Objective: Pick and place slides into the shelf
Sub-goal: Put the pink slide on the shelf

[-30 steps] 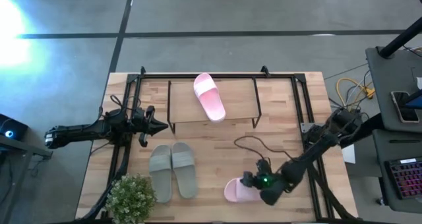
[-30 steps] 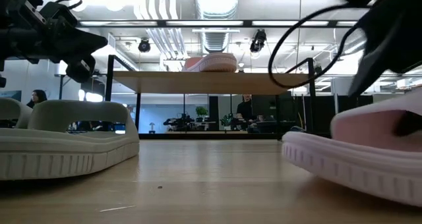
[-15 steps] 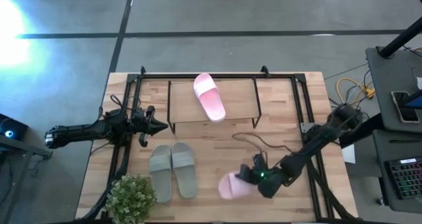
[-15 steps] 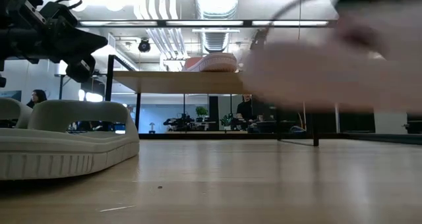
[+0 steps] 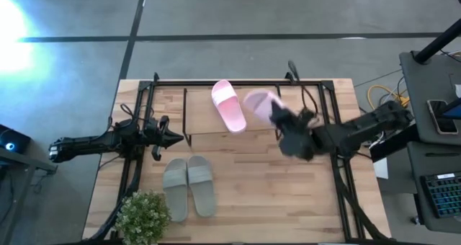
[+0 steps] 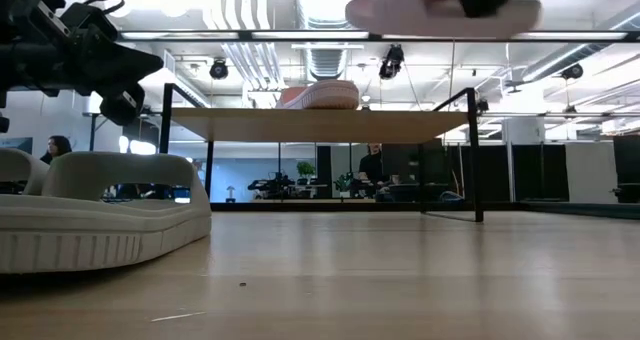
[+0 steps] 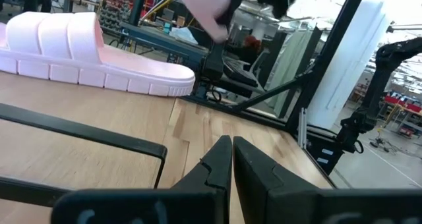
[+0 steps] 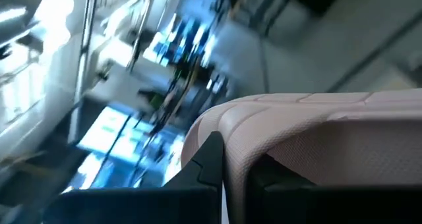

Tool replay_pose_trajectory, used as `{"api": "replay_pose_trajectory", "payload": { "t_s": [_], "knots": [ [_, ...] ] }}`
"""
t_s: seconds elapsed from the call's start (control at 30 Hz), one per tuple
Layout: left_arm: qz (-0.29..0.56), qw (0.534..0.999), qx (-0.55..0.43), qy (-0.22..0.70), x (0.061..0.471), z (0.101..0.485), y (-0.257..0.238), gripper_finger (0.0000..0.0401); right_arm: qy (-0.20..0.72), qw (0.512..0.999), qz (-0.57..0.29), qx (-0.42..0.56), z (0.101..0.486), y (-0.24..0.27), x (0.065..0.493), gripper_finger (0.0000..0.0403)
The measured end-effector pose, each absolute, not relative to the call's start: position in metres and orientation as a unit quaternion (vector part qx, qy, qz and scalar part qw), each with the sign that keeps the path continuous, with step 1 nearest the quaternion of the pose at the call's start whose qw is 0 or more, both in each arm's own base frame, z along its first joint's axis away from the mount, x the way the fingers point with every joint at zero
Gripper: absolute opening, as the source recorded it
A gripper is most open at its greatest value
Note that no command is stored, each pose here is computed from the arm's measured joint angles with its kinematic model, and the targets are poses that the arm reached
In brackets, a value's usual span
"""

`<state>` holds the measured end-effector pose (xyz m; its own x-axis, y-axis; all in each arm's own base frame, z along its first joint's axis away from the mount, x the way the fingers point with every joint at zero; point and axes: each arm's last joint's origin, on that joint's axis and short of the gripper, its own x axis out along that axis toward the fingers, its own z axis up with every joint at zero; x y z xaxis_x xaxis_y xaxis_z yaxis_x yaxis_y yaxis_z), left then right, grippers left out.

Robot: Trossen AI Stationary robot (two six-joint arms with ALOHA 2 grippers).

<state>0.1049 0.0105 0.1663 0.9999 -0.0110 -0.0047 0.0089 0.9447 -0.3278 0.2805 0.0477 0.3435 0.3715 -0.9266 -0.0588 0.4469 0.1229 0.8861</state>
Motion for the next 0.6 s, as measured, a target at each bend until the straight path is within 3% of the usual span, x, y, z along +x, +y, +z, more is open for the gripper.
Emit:
{"api": "replay_pose_trajectory", "payload": {
  "t_s": [0.13, 0.3, 0.6],
  "knots": [
    [-0.005, 0.986, -0.166, 0.002, 0.105, 0.167, 0.011, 0.0001, -0.262, 0.685, -0.568, 0.374, 0.363, -0.005, 0.301, 0.0012],
    [-0.005, 0.986, -0.166, 0.002, 0.105, 0.166, 0.011, 0.0001, -0.237, 0.661, -0.588, 0.400, 0.349, -0.065, 0.333, 0.0012],
    [-0.005, 0.986, -0.166, 0.001, 0.105, 0.167, 0.011, 0.0001, -0.228, 0.630, -0.638, 0.380, 0.298, -0.084, 0.376, 0.0015]
  ]
}}
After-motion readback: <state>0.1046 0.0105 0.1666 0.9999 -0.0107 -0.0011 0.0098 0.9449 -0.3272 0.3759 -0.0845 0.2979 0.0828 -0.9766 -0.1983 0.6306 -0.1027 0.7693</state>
